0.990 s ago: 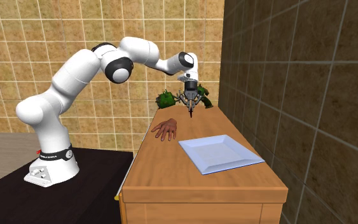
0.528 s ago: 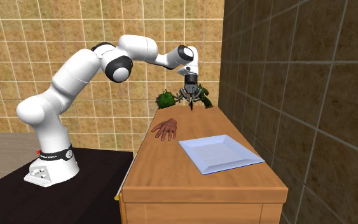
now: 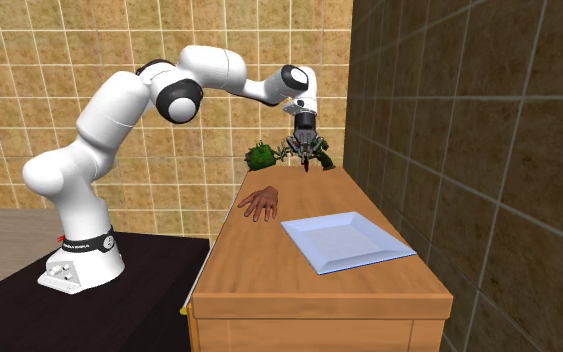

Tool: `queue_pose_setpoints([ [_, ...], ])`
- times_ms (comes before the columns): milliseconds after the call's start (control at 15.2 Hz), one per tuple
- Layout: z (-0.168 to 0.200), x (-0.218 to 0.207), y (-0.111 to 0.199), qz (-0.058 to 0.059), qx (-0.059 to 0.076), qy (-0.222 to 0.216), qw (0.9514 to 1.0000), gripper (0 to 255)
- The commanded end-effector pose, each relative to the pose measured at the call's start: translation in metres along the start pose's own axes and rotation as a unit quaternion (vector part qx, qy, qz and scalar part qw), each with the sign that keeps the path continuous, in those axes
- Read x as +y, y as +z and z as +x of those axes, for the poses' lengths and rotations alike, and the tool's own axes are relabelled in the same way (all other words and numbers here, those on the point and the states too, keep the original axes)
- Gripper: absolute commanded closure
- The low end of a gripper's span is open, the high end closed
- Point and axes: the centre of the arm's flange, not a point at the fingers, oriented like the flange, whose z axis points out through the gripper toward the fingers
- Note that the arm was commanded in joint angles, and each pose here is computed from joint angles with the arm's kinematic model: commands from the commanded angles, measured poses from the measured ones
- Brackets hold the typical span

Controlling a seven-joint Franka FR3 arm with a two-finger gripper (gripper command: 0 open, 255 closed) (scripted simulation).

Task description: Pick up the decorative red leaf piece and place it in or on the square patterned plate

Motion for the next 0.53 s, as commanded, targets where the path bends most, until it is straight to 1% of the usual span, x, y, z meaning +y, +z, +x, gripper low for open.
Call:
queue_pose_setpoints([
  [0, 0.024, -0.004, 0.013, 0.0, 0.0, 0.0, 1.0, 255],
  [462, 0.102, -0.024, 0.058, 0.0, 0.0, 0.0, 1.0, 255],
])
